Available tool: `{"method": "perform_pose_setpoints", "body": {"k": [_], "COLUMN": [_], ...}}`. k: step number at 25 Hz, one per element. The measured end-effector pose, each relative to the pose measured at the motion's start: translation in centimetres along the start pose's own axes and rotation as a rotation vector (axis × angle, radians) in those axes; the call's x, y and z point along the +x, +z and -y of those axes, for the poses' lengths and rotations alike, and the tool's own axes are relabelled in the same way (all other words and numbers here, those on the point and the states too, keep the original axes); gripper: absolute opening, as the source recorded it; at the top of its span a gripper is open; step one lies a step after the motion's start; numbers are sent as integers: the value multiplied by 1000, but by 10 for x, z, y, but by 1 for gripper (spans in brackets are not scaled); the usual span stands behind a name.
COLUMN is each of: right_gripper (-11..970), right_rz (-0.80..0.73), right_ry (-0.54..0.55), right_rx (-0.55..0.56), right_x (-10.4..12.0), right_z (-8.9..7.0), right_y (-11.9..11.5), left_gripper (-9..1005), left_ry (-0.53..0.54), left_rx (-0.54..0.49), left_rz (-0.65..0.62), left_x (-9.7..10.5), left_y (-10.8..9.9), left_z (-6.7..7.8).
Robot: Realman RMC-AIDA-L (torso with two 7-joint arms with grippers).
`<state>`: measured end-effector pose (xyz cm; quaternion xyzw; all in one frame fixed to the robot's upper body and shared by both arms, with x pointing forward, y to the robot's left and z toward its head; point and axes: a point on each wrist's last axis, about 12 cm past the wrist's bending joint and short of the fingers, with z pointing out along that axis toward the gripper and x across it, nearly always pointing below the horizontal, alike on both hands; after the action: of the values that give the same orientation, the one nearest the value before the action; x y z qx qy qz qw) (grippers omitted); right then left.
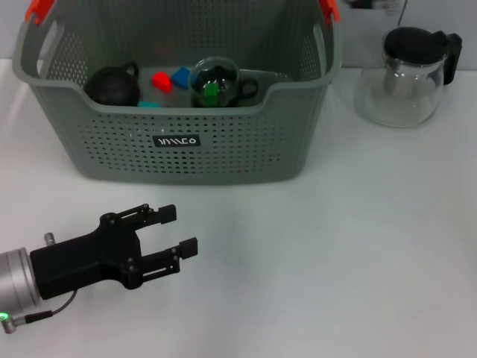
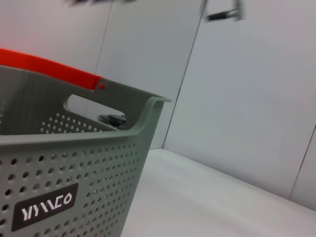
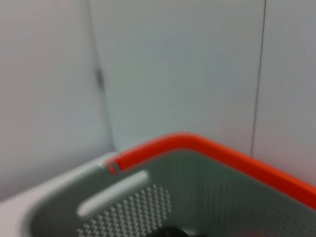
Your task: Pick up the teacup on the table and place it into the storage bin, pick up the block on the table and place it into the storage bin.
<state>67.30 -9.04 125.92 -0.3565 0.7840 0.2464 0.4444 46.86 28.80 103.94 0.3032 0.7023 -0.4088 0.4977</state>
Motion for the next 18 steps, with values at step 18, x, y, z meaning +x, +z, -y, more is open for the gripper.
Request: {"method": "perform_pose_setpoints", "body": {"k": [18], "right_gripper": [527], "right_rz": [-122], "right_ry": [-38], "right_rx": [110], "right_x": [26], "right_z": [10], "right_y": [54], "left_gripper": [723], "left_ry": [7], "left_rx": [16], "left_rz": [7], "left_x": [-4], "left_y": [8], "left_z": [0]}}
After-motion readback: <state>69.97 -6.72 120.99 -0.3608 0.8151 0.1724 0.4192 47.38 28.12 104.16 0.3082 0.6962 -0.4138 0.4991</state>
